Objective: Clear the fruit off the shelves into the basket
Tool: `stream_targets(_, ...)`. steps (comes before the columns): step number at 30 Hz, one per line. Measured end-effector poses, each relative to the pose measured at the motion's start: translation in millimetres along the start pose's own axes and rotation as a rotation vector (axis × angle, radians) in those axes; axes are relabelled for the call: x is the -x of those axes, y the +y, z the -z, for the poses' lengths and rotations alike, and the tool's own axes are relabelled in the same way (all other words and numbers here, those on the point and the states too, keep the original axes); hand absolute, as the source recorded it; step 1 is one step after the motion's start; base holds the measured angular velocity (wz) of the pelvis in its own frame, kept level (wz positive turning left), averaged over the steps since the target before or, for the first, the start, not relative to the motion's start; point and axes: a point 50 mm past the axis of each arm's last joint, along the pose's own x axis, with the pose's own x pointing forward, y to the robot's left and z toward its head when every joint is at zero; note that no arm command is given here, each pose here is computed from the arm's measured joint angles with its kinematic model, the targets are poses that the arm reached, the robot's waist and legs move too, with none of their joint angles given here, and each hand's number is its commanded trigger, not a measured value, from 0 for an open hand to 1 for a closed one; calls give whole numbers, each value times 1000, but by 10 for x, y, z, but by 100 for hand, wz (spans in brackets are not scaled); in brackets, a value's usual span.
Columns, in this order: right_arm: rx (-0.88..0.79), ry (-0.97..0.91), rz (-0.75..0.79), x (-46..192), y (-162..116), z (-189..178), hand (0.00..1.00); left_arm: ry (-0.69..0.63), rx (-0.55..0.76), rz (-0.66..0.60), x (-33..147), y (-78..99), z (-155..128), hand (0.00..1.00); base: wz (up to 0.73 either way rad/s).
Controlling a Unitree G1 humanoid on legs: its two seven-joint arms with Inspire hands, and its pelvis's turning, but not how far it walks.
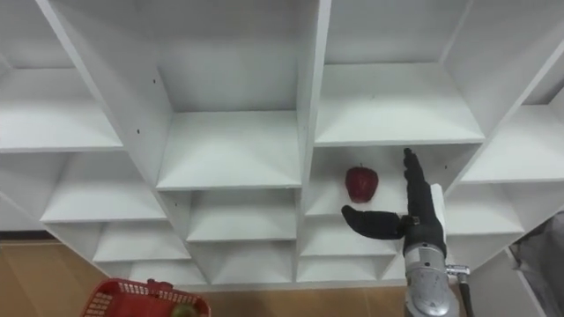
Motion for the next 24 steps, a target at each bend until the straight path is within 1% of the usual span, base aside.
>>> stream_targets(3,11,1,5,-12,-31,1,0,-19,-1,0,-8,10,-46,100,8)
stream_targets(6,29,-15,6,-97,-37,-57,0,-35,-6,0,-17,29,-88,100,8)
stream_targets(10,57,-44,22,-267,-41,-189,0,-57,-21,5,-53,80,-169,100,18)
stream_targets(13,61,-66,33,-430,-26,-324,0,-68,-27,18,-82,71,-225,100,12)
stream_targets(18,66,-73,56,-565,-24,-435,0,-68,-32,24,-148,68,-306,100,13)
stream_targets(22,98,-118,90,-676,-139,-607,0,-95,-37,32,-205,71,-440,100,5)
stream_targets(24,100,-119,104,-719,-150,-650,0,-95,-38,32,-213,72,-452,100,2)
